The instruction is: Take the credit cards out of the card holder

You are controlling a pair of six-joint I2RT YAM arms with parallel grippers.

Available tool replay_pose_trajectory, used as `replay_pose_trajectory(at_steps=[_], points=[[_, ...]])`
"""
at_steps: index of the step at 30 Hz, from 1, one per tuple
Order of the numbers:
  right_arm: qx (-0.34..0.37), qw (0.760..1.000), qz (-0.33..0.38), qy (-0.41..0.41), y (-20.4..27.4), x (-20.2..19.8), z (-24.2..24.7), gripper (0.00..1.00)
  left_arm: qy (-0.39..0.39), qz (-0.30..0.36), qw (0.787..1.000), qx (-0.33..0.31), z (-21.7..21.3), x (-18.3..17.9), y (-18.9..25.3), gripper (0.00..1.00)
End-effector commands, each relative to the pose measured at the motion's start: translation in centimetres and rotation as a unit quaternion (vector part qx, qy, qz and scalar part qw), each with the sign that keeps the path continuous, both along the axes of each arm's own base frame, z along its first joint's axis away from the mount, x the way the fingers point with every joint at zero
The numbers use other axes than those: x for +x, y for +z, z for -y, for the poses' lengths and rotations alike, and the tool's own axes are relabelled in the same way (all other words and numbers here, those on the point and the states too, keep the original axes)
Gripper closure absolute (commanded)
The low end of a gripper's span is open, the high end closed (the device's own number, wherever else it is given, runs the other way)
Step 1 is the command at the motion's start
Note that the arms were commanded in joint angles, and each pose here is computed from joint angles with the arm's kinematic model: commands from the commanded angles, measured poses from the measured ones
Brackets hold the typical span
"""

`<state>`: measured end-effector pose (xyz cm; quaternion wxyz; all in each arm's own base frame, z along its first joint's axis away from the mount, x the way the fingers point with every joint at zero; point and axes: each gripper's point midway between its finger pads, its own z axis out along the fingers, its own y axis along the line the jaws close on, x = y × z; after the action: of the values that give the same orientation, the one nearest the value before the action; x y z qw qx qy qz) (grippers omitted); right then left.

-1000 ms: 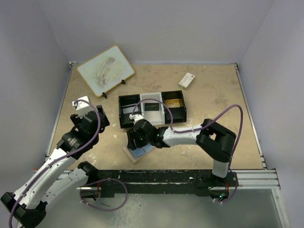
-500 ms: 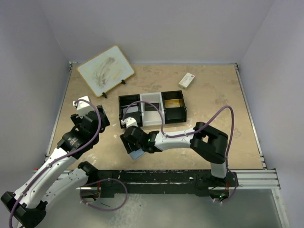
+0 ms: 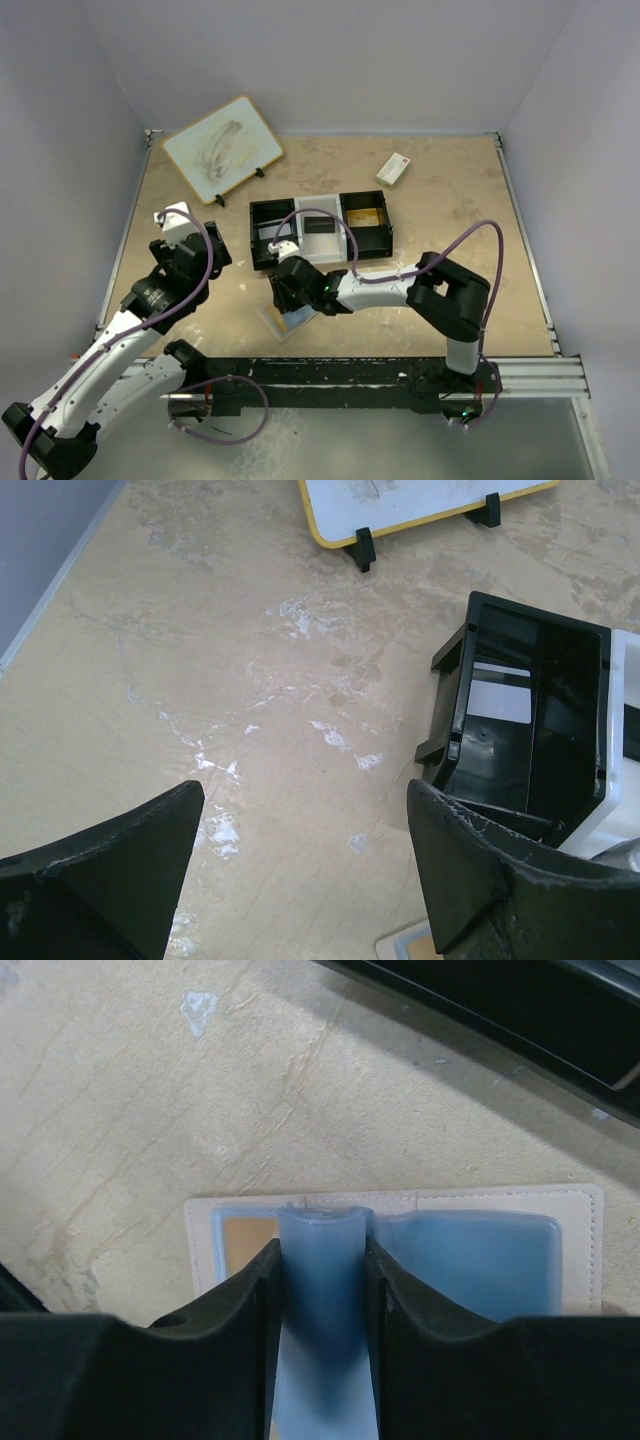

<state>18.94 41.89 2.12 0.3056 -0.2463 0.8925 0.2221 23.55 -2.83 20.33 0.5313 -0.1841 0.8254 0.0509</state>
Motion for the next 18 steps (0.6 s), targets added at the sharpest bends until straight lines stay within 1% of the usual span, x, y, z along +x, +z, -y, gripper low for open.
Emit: replay_pose_trajectory(at_steps=[1,3,5,7,9,11,13,14,16,18], points=[[0.004,0.994,-0.112,0.003,-3.6,-2.4,2.3,0.65,-0.003,0.019,1.000,-0.017,0.5,0.5,1.2,0.20],[0.025,0.991,-0.133,-0.007,-3.6,-2.2,3.0,0.69,-0.017,0.015,0.999,-0.028,1.1,0.6,0.9,0.20],[0.054,0.987,-0.149,-0.012,-3.2,-1.9,3.0,0.71,-0.048,0.010,0.997,-0.053,2.6,0.7,0.4,0.21],[0.077,0.983,-0.166,-0.024,-3.0,-1.6,3.1,0.72,-0.085,0.001,0.993,-0.088,4.6,0.7,-0.2,0.22],[0.094,0.978,-0.183,-0.036,-3.1,-1.4,3.2,0.72,-0.132,-0.015,0.982,-0.136,7.1,0.4,-1.5,0.23],[0.114,0.972,-0.201,-0.052,-3.2,-1.2,3.5,0.70,-0.191,-0.039,0.960,-0.199,10.5,-0.4,-3.1,0.25],[0.135,0.963,-0.223,-0.067,-3.5,-1.3,4.1,0.70,-0.240,-0.066,0.933,-0.259,13.3,-1.6,-4.7,0.26],[0.147,0.959,-0.229,-0.073,-3.5,-1.2,4.2,0.69,-0.258,-0.075,0.920,-0.286,14.5,-2.2,-5.4,0.29],[0.163,0.954,-0.235,-0.085,-3.4,-0.9,4.6,0.69,-0.288,-0.086,0.894,-0.331,16.1,-3.4,-6.5,0.31],[0.170,0.952,-0.237,-0.091,-3.5,-0.7,4.8,0.68,-0.305,-0.091,0.875,-0.363,17.1,-4.2,-7.4,0.31]])
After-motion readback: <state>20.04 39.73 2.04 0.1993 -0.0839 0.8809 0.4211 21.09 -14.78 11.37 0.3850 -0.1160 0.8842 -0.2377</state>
